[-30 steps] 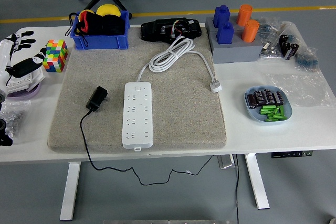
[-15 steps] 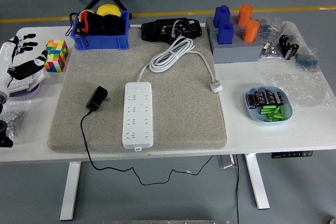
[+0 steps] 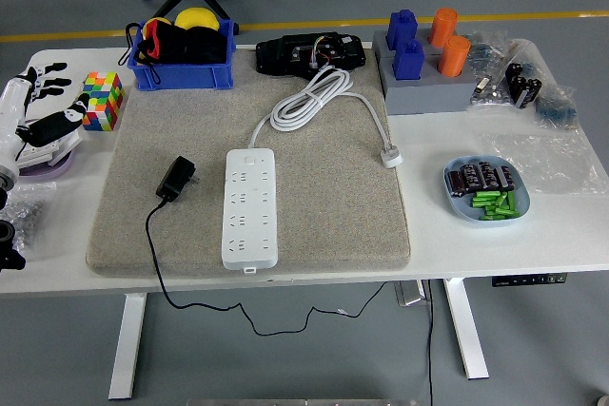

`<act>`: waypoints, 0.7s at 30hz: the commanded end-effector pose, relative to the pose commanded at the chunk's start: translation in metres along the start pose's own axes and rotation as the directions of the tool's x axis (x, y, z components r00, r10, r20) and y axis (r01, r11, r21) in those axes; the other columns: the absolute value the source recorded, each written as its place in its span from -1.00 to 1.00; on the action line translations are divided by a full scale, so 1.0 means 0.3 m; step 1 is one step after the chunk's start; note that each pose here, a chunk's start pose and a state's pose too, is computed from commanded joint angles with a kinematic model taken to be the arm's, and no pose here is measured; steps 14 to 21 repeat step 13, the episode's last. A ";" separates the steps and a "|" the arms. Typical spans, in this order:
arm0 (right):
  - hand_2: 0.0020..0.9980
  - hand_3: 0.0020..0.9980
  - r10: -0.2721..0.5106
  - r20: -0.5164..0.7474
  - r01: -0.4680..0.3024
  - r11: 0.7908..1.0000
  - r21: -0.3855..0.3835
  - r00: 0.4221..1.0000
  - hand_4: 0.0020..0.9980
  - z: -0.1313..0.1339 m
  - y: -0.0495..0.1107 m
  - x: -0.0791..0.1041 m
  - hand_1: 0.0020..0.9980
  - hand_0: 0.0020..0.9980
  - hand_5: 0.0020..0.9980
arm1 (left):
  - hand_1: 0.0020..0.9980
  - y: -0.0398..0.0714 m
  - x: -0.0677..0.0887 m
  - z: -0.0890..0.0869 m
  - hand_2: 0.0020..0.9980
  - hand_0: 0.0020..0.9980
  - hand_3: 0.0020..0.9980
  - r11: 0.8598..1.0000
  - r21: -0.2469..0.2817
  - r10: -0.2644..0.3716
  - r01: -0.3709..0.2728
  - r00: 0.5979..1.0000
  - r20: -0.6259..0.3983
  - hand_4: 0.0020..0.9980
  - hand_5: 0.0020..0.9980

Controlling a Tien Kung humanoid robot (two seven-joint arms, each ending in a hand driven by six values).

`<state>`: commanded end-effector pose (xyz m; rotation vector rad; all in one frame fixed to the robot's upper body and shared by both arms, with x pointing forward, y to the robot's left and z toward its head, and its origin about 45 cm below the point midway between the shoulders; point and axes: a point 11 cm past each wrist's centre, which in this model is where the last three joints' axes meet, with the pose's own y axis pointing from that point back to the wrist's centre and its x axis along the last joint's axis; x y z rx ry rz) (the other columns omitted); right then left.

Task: Pull the plug out,throw it away,press the button

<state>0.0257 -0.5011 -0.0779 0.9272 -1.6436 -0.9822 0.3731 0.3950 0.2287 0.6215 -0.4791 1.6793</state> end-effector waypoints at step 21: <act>0.32 0.29 0.000 0.002 0.000 1.000 0.001 1.000 0.49 -0.002 0.000 0.000 0.36 0.46 0.19 | 0.46 0.001 -0.002 0.006 0.49 0.62 0.68 1.000 -0.005 0.001 -0.001 1.000 -0.004 0.34 -0.42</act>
